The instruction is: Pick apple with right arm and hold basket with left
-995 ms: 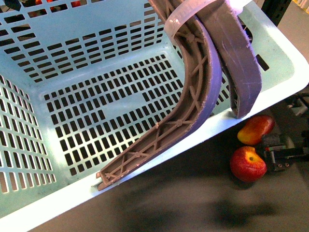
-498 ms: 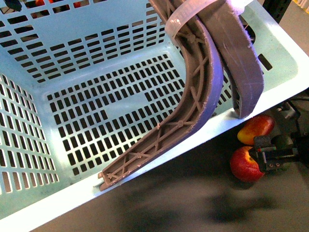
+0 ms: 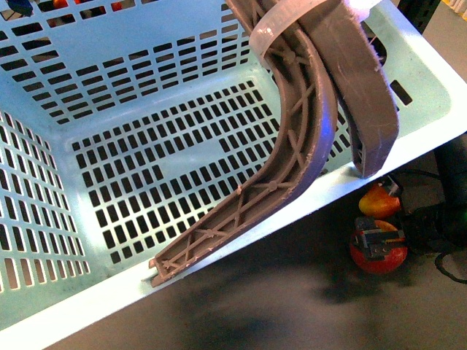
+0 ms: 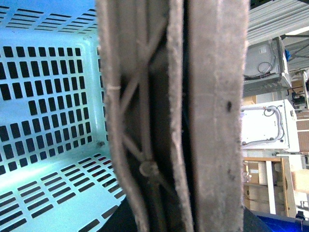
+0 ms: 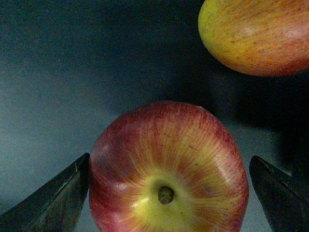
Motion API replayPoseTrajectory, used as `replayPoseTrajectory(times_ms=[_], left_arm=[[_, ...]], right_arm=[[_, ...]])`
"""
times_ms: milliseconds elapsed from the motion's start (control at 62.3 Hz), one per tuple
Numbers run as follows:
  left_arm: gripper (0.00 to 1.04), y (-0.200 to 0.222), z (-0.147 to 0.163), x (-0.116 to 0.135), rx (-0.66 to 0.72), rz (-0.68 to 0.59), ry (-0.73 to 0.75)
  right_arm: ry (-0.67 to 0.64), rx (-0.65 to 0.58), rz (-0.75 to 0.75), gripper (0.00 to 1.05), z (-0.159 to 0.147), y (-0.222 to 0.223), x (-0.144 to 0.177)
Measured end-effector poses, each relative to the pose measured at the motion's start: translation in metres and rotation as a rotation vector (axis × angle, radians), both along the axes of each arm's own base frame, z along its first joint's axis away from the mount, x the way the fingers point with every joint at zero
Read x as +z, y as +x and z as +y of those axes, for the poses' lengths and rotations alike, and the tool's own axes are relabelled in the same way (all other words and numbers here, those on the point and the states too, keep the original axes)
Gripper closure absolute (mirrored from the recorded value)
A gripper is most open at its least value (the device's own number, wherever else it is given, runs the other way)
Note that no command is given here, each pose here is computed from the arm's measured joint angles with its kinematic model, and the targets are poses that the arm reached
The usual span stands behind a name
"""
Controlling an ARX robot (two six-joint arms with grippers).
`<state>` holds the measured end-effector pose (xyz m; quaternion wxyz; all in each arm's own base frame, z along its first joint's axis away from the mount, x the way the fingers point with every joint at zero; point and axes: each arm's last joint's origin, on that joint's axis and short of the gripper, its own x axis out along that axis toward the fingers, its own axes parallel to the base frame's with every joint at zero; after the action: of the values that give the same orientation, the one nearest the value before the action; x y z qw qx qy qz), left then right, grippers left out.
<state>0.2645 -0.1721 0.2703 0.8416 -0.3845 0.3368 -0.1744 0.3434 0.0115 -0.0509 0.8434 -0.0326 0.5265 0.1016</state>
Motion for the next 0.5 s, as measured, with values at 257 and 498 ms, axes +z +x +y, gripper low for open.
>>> replayPoseTrajectory(times_ms=[257,498], left_arm=[[0.90,0.000,0.000,0.000,0.000,0.000,0.000],[0.90,0.000,0.000,0.000,-0.001,0.000,-0.001]], right_arm=[[0.027,-0.023,-0.036,0.30,-0.012,-0.010,0.017],[0.079,-0.095,-0.206,0.31,-0.036,-0.026,0.088]])
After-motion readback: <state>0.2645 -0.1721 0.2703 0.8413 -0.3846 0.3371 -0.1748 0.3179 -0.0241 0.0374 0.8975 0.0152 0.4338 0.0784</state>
